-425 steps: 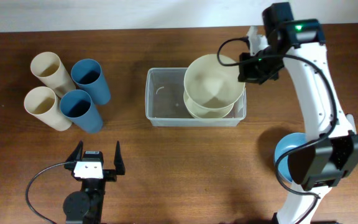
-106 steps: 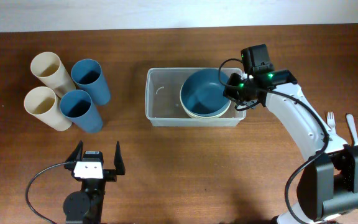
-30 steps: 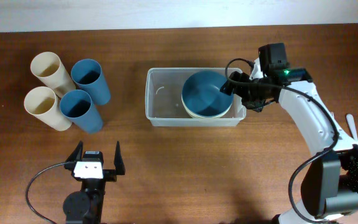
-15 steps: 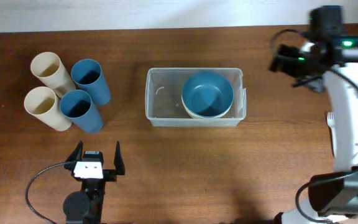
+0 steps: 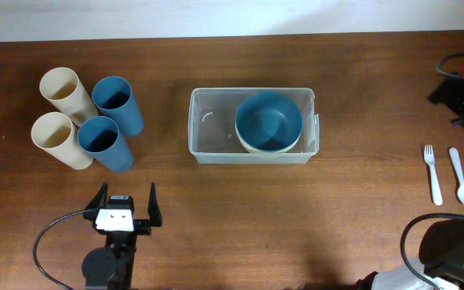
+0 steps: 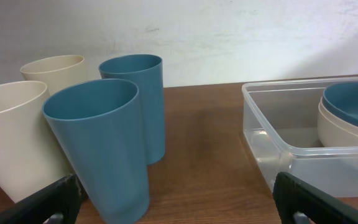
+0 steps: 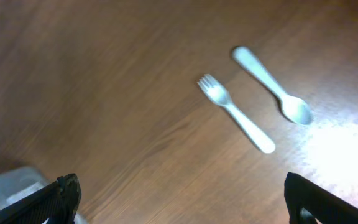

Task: Pack container
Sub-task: 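Raise the right gripper and move it right beside the fork and spoon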

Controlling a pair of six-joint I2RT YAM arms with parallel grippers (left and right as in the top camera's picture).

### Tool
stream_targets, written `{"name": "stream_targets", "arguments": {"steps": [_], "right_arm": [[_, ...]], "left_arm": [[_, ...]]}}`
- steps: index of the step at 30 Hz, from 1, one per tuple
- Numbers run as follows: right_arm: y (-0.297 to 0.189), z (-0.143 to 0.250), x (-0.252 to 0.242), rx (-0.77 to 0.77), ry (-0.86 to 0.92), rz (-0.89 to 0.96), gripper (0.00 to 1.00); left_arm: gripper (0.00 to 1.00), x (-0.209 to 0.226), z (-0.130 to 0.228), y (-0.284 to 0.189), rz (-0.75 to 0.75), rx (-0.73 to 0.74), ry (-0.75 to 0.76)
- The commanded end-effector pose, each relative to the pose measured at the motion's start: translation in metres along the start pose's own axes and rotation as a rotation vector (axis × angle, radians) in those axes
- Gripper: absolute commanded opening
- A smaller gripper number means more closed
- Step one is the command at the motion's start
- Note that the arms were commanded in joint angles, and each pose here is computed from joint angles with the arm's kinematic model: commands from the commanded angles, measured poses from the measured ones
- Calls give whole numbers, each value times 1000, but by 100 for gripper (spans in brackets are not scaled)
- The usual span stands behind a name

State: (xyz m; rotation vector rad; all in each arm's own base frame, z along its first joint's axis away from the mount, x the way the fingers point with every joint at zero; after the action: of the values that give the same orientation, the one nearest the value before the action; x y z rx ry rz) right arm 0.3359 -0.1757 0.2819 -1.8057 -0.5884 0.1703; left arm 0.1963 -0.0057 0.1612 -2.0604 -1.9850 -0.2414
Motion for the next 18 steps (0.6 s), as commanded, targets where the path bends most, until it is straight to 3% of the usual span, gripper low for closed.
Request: {"name": "stream_targets", "arguments": {"steps": [1,18], "right_arm": [[14,-3,-15,25,46,49,99],[23,3,-15,62,49,38,99]], "left_arm": [[100,0,1,0,6,0,19],[100,0,1,0,6,-1,18]]}}
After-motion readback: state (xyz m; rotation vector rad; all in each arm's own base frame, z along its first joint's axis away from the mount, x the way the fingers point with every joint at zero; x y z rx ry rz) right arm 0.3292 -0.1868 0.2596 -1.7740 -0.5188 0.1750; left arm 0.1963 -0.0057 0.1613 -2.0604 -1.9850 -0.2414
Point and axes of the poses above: each gripper's point midway between its finger pads, its own y axis out along the fingers, its own x axis along the line the jaws close on, z = x × y, the point moved 5 cm from there along -y, back along the fingers, and after that the axes turned 15 degrees about y, right-handed, at the moved point
